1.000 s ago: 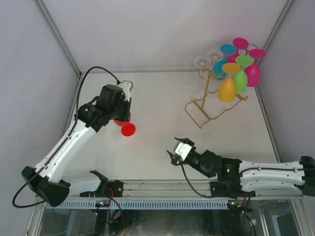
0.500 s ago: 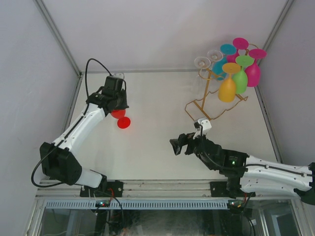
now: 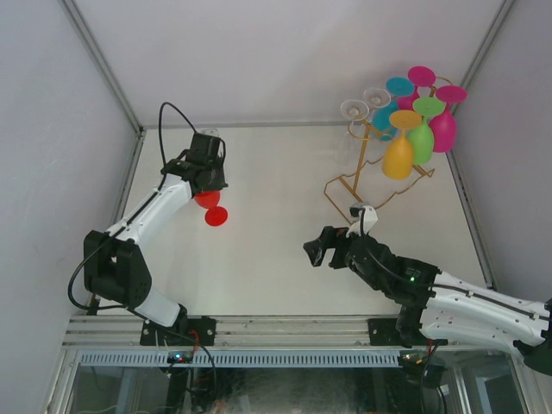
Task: Take the wine glass off the wine glass rack
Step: Place the wine glass at the center of the board.
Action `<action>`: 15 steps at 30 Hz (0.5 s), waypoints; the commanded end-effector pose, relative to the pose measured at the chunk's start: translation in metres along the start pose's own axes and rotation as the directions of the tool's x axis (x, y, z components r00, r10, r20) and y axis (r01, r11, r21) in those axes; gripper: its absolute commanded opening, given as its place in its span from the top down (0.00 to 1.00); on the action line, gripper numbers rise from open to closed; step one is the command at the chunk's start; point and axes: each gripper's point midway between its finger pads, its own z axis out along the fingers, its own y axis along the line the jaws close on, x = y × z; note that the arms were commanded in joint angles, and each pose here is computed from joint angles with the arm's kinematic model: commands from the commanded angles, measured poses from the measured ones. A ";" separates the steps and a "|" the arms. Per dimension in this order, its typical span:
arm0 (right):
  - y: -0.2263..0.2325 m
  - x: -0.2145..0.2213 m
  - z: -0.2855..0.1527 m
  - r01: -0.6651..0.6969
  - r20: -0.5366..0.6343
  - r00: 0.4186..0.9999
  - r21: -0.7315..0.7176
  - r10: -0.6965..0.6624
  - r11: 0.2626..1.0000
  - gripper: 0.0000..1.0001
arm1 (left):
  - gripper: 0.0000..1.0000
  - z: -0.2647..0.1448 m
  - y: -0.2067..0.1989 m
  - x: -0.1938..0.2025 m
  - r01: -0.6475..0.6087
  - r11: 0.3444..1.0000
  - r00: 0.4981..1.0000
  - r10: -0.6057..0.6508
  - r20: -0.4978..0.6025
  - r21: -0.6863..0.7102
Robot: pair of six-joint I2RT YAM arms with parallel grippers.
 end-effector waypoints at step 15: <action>-0.020 -0.025 -0.009 -0.079 0.009 0.997 0.008 0.079 0.997 0.12 | 0.94 -0.002 0.004 -0.009 -0.037 0.999 0.999 0.037 0.027 0.008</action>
